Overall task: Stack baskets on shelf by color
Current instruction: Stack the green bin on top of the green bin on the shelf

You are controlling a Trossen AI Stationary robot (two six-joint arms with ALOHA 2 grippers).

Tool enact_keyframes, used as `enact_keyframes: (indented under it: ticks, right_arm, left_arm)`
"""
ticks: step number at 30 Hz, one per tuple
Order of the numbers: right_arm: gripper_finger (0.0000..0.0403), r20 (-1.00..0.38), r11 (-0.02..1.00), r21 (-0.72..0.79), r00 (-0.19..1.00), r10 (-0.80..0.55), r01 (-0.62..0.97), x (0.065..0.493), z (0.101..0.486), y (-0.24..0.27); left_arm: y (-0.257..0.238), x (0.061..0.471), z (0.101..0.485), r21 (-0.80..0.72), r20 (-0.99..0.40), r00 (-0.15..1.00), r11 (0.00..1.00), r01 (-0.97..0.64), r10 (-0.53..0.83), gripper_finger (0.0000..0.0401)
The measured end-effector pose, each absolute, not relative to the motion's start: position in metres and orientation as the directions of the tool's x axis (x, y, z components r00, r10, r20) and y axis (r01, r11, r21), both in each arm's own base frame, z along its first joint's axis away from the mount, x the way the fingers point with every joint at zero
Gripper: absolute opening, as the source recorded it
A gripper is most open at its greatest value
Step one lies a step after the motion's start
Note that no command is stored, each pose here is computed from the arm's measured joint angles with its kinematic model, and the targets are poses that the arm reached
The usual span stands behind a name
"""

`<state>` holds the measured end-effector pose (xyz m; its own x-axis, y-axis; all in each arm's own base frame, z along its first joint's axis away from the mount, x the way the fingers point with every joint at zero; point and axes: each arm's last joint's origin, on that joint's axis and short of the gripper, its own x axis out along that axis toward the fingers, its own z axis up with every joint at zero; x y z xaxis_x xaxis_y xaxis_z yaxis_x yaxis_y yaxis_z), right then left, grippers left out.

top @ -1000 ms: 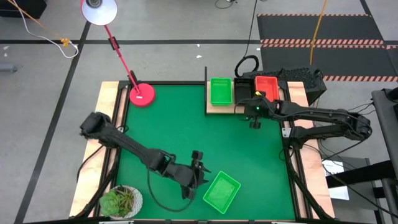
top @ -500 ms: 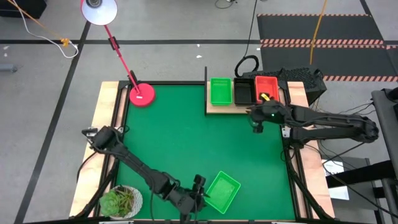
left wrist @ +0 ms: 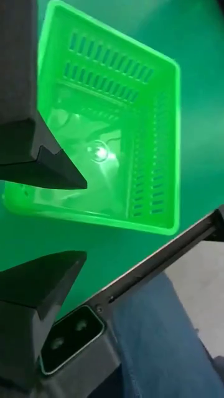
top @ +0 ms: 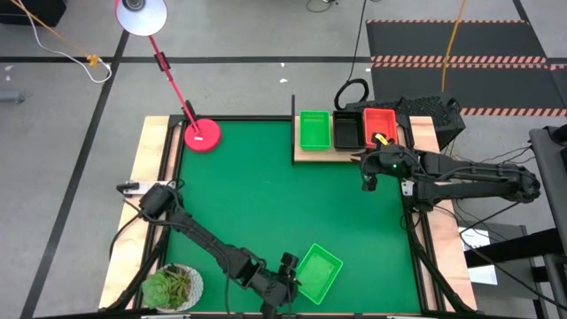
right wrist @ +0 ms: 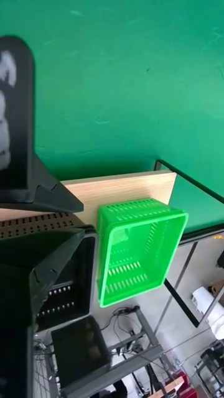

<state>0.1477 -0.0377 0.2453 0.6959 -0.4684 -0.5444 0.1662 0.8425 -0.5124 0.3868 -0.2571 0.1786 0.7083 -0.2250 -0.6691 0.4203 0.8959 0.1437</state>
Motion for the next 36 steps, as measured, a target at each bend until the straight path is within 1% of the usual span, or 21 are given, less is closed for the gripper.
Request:
enact_keyframes:
  ticks: [5,8,11,17,21,25,28,31,34,36]
  right_arm:
    - [0.0045,-0.545,0.843,-0.511,0.695,-0.469,0.169,0.148,0.245,-0.038]
    - [0.0045,-0.544,0.847,-0.5,0.695,-0.469,0.181,0.148,0.245,-0.038]
    - [0.0045,-0.544,0.848,-0.498,0.695,-0.469,0.183,0.148,0.245,-0.038]
    - [0.0045,-0.545,0.848,-0.497,0.695,-0.469,0.183,0.148,0.245,-0.038]
    - [0.0045,-0.545,0.848,-0.497,0.695,-0.469,0.183,0.148,0.245,-0.038]
    - [0.0045,-0.545,0.848,-0.497,0.695,-0.469,0.183,0.148,0.245,-0.038]
    - [0.0045,-0.545,0.848,-0.497,0.695,-0.469,0.183,0.148,0.245,-0.038]
    - [0.0045,-0.545,0.848,-0.498,0.695,-0.47,0.183,0.148,0.245,-0.038]
    - [0.0045,-0.545,0.848,-0.498,0.695,-0.47,0.183,0.148,0.245,-0.038]
    - [0.0045,-0.545,0.848,-0.498,0.695,-0.47,0.183,0.147,0.245,-0.038]
  left_arm:
    - [-0.253,0.385,0.175,0.159,-0.709,0.679,0.894,0.418,-0.192,0.0174]
    - [-0.249,0.385,0.173,0.171,-0.727,0.664,0.891,0.42,-0.173,0.0161]
    - [-0.246,0.385,0.171,0.186,-0.742,0.651,0.884,0.428,-0.16,0.0129]
    - [-0.245,0.385,0.171,0.224,-0.746,0.647,0.857,0.464,-0.155,0.0052]
    - [-0.243,0.386,0.171,0.242,-0.746,0.648,0.845,0.477,-0.152,0.0014]
    - [-0.239,0.388,0.171,0.27,-0.747,0.653,0.84,0.471,-0.126,0.0014]
    - [-0.235,0.386,0.176,0.345,-0.737,0.673,0.818,0.461,-0.068,0.001]
    - [-0.227,0.385,0.199,0.376,-0.704,0.708,0.814,0.442,-0.059,0.0007]
    - [-0.213,0.382,0.22,0.407,-0.691,0.723,0.82,0.402,-0.011,0.0006]
    - [-0.202,0.379,0.232,0.447,-0.691,0.722,0.807,0.385,0.038,0.0006]
